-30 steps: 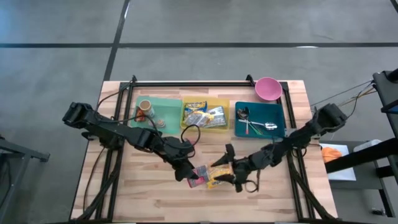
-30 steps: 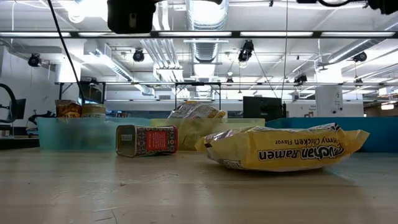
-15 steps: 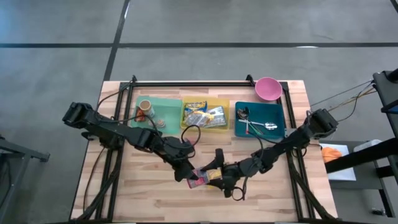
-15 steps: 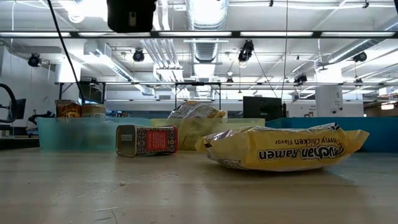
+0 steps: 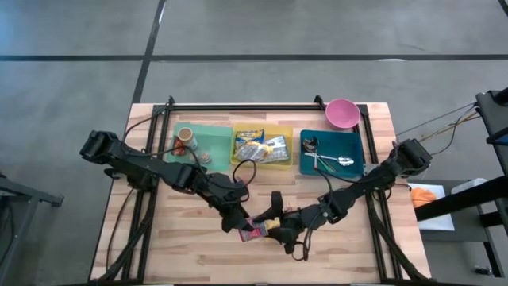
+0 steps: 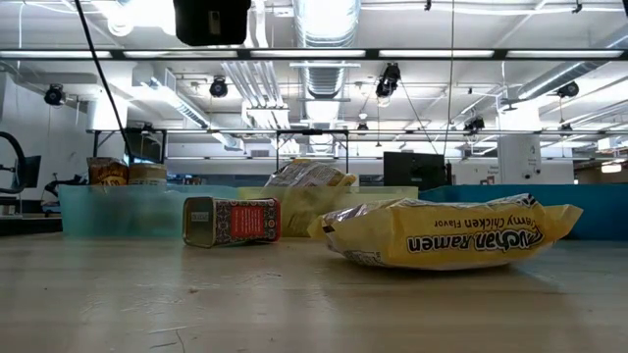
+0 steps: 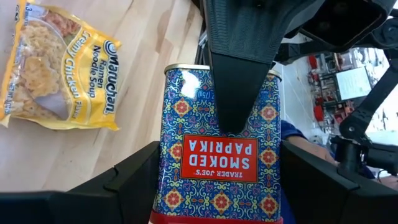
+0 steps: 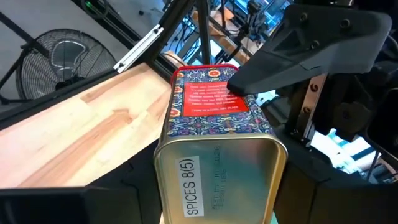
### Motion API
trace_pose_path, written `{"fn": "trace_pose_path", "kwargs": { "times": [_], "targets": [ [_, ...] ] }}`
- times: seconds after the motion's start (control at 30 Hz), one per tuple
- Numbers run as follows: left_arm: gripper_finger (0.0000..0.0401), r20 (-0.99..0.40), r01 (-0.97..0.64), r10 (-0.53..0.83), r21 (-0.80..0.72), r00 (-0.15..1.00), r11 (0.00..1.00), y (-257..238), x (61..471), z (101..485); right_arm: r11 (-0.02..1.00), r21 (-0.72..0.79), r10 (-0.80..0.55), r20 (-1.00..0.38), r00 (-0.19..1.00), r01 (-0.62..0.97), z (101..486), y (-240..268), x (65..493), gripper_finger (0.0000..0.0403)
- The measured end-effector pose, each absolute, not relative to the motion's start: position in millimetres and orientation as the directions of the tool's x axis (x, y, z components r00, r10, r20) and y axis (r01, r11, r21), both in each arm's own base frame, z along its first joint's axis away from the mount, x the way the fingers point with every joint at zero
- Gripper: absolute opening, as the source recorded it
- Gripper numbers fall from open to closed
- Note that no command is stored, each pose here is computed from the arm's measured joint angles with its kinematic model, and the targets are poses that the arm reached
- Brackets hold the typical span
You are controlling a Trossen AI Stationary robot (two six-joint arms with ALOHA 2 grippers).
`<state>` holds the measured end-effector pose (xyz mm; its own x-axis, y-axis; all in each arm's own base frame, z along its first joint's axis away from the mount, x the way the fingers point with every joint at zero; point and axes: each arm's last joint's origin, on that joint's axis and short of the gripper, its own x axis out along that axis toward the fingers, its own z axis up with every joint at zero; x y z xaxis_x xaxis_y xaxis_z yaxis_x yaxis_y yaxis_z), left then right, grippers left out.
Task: Pick & Place Food Item
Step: Put the red seasoning can into the green bin
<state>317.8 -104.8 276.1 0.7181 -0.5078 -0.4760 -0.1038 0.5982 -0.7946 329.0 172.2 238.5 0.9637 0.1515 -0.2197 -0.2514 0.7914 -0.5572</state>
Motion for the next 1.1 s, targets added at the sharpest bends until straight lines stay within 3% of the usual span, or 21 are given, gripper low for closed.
{"fn": "trace_pose_path", "kwargs": {
  "times": [0.13, 0.4, 0.6, 0.73, 0.83, 1.0, 1.1],
  "targets": [
    [0.0287, -0.475, -0.078, -0.509, -0.781, 0.718, 0.619, -104.9, 317.9, 276.2, 0.793, -0.556, 0.151, -0.219, 0.964, -0.251, 239.2, 171.9, 328.4, 0.0209],
    [0.0380, -0.452, 0.072, -0.523, -0.703, 0.723, 0.707, -104.5, 314.5, 283.0, 0.845, -0.477, 0.159, -0.211, 0.964, -0.244, 240.9, 171.9, 327.9, 0.0209],
    [0.0396, -0.428, 0.146, -0.457, -0.585, 0.780, 0.798, -102.1, 302.2, 300.3, 0.877, -0.418, 0.161, -0.207, 0.965, -0.236, 241.9, 173.1, 326.2, 0.0209],
    [0.0398, -0.428, 0.175, -0.330, -0.361, 0.842, 0.916, -112.9, 278.4, 316.5, 0.919, -0.342, 0.140, -0.185, 0.973, -0.197, 248.9, 172.2, 323.3, 0.0209],
    [0.0398, -0.431, 0.103, -0.167, -0.167, 0.887, 0.981, -131.8, 257.2, 321.5, 0.948, -0.281, 0.112, -0.148, 0.983, -0.151, 260.6, 169.4, 319.0, 0.0209],
    [0.0399, -0.348, -0.032, 0.060, 0.084, 0.936, 0.996, -169.8, 236.5, 318.8, 0.981, -0.151, 0.115, -0.040, 0.993, -0.119, 280.5, 166.6, 314.6, 0.0209],
    [0.0399, -0.293, -0.125, 0.168, 0.158, 0.941, 0.979, -181.0, 236.4, 313.9, 0.986, -0.122, 0.114, 0.018, 0.993, -0.111, 285.1, 166.7, 315.5, 0.0209]
  ]
}}
